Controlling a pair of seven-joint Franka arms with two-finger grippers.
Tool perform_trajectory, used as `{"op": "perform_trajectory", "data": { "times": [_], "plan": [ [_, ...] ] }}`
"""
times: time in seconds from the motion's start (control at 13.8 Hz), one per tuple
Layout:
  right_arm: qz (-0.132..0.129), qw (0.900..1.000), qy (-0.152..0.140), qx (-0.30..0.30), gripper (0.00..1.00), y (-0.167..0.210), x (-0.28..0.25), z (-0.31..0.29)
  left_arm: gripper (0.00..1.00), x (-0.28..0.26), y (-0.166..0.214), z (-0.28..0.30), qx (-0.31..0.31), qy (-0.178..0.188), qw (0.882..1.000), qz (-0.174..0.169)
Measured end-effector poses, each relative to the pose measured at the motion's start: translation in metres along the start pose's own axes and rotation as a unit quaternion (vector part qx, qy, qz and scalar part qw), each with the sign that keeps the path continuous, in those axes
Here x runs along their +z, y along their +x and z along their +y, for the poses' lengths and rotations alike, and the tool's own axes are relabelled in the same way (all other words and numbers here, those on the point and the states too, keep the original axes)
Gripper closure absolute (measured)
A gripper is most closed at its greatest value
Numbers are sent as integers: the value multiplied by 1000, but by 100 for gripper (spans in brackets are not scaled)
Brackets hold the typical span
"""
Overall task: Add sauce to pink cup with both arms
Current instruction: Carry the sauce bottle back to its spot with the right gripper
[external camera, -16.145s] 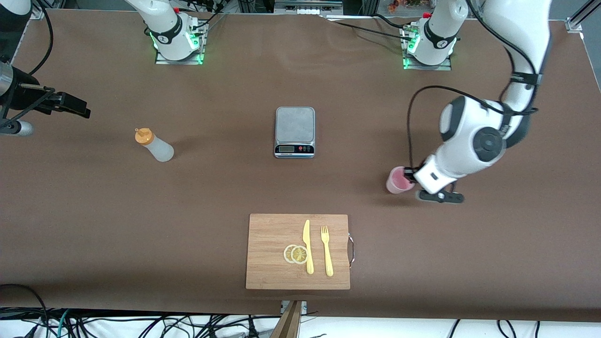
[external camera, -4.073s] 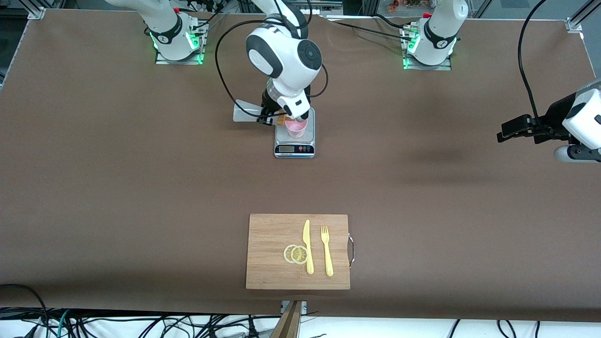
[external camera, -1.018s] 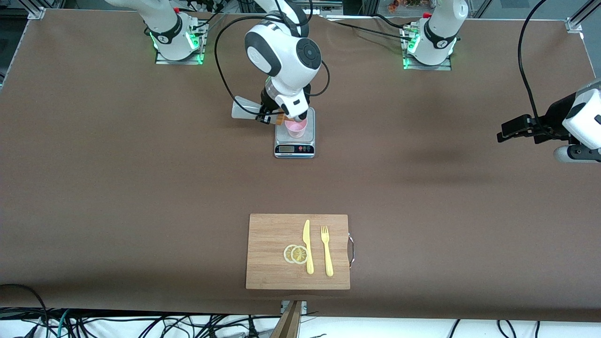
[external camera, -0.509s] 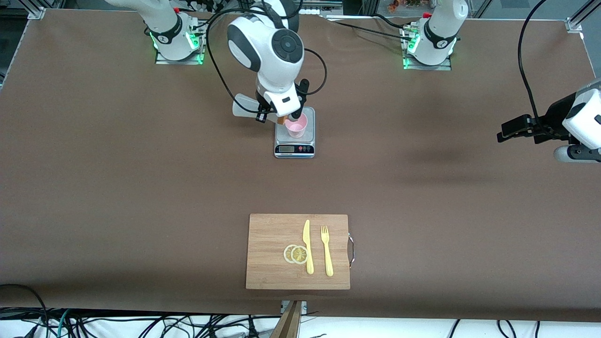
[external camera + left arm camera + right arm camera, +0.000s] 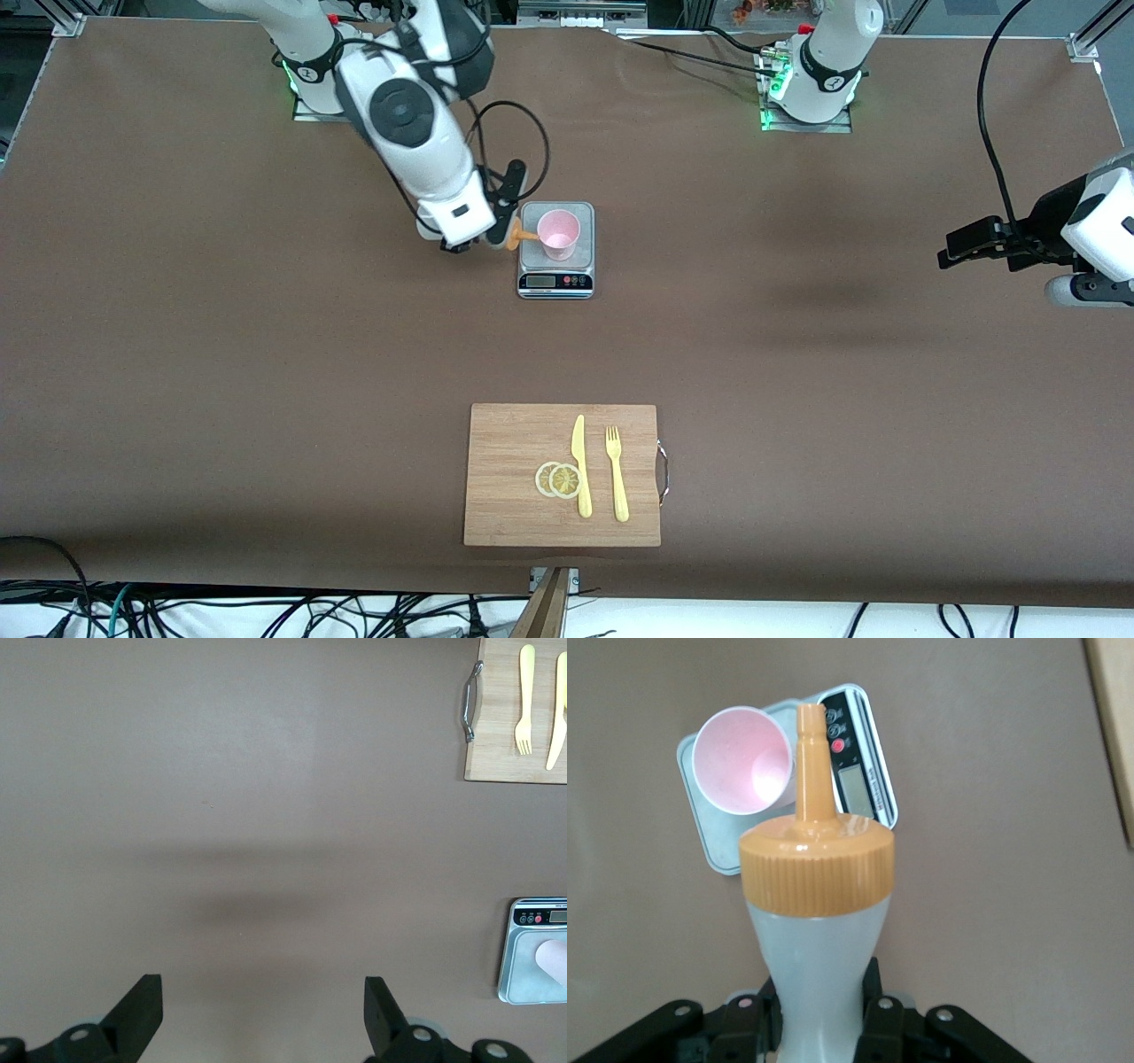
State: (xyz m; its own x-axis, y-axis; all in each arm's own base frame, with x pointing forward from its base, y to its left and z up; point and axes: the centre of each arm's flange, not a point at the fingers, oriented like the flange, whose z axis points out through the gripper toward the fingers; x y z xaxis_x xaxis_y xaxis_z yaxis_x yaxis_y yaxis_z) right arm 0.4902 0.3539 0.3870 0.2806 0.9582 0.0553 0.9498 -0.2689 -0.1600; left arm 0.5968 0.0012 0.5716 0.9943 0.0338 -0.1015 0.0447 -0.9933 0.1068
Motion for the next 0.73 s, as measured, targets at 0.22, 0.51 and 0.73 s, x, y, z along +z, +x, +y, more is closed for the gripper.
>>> {"op": "perform_trajectory", "data": {
  "times": [0.22,0.51,0.73],
  "plan": [
    [60,998,28,-3,66,-32,-12,38,0,0,0,0,0,0,1000,0],
    [147,988,44,-6,66,-85,-29,90,0,0,0,0,0,0,1000,0],
    [214,974,67,-17,66,-137,-25,127,0,0,0,0,0,0,1000,0]
  ]
}}
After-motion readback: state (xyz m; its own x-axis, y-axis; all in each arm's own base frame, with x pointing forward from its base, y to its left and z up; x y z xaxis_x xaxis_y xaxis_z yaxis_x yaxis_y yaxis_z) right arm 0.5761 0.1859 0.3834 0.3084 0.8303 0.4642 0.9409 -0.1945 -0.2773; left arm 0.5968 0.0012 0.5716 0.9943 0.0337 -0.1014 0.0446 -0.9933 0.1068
